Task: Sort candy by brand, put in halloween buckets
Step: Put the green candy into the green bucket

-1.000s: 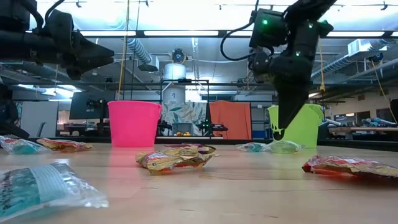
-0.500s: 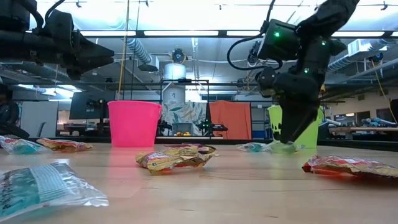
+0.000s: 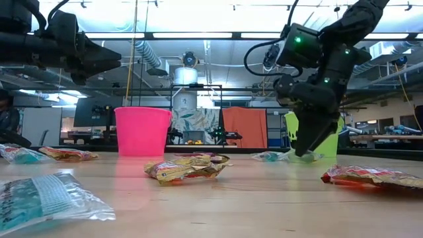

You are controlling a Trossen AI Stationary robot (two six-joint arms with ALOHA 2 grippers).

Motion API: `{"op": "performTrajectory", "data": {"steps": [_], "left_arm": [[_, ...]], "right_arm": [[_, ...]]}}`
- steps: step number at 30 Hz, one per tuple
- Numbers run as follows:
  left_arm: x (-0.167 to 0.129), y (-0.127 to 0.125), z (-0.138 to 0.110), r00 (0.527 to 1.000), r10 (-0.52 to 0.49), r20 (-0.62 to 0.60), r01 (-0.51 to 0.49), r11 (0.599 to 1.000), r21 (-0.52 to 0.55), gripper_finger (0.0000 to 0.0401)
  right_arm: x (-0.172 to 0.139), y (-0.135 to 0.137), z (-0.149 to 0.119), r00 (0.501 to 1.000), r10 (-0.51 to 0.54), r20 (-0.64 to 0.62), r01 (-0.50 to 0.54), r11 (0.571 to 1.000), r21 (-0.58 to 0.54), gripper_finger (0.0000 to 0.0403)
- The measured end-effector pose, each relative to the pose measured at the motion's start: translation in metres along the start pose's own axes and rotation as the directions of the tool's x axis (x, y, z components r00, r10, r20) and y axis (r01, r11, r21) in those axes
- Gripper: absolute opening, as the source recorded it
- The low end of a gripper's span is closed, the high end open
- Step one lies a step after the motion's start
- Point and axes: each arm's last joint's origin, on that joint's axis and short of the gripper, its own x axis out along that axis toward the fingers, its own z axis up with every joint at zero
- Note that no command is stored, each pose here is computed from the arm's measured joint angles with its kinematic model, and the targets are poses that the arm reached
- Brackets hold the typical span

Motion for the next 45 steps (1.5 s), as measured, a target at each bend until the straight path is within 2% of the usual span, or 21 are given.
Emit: {"op": "performTrajectory", "data": {"steps": [8, 9, 22, 24, 27, 31, 36, 40, 45], "left_arm": [[0.0, 0.0, 0.0, 1.0, 0.0, 0.0, 0.0, 1.0, 0.0, 0.0157], [0.0, 0.0, 0.0, 1.0, 0.0, 0.0, 0.0, 1.0, 0.0, 0.0157], [0.0, 0.0, 0.0, 1.0, 0.0, 0.0, 0.0, 1.0, 0.0, 0.0157], [0.0, 0.0, 0.0, 1.0, 0.0, 0.0, 0.0, 1.0, 0.0, 0.0157], [0.0, 0.0, 0.0, 1.0, 0.0, 0.0, 0.0, 1.0, -0.001, 0.0157], [0.0, 0.0, 0.0, 1.0, 0.0, 0.0, 0.0, 1.0, -0.001, 0.0157], [0.0, 0.0, 0.0, 1.0, -0.001, 0.0, 0.001, 1.0, -0.001, 0.0157], [0.0, 0.0, 0.0, 1.0, -0.002, -0.001, 0.002, 1.0, -0.008, 0.0157], [0.0, -0.001, 0.0, 0.999, -0.051, -0.007, 0.051, 0.998, -0.026, 0.0157]], "right_arm": [[0.0, 0.001, 0.0, 1.0, 0.006, 0.008, -0.005, 0.999, -0.048, 0.0023], [0.0, 0.002, 0.0, 1.0, 0.007, 0.009, -0.007, 0.998, -0.058, 0.0014], [-0.005, 0.01, 0.009, 0.998, 0.015, 0.062, -0.01, 0.997, -0.081, 0.0009], [-0.009, 0.012, 0.014, 0.998, -0.004, 0.062, 0.011, 0.994, -0.106, 0.0007], [-0.022, 0.016, 0.025, 0.993, -0.098, 0.059, 0.106, 0.982, -0.158, 0.0006], [-0.049, 0.02, 0.046, 0.958, -0.271, 0.093, 0.286, 0.932, -0.223, 0.0006], [-0.093, 0.019, 0.072, 0.871, -0.449, 0.198, 0.488, 0.836, -0.251, 0.0006], [-0.116, -0.004, 0.085, 0.813, -0.54, 0.219, 0.579, 0.792, -0.194, 0.0006], [-0.13, -0.047, 0.087, 0.756, -0.643, 0.123, 0.654, 0.752, -0.086, 0.0006]]}}
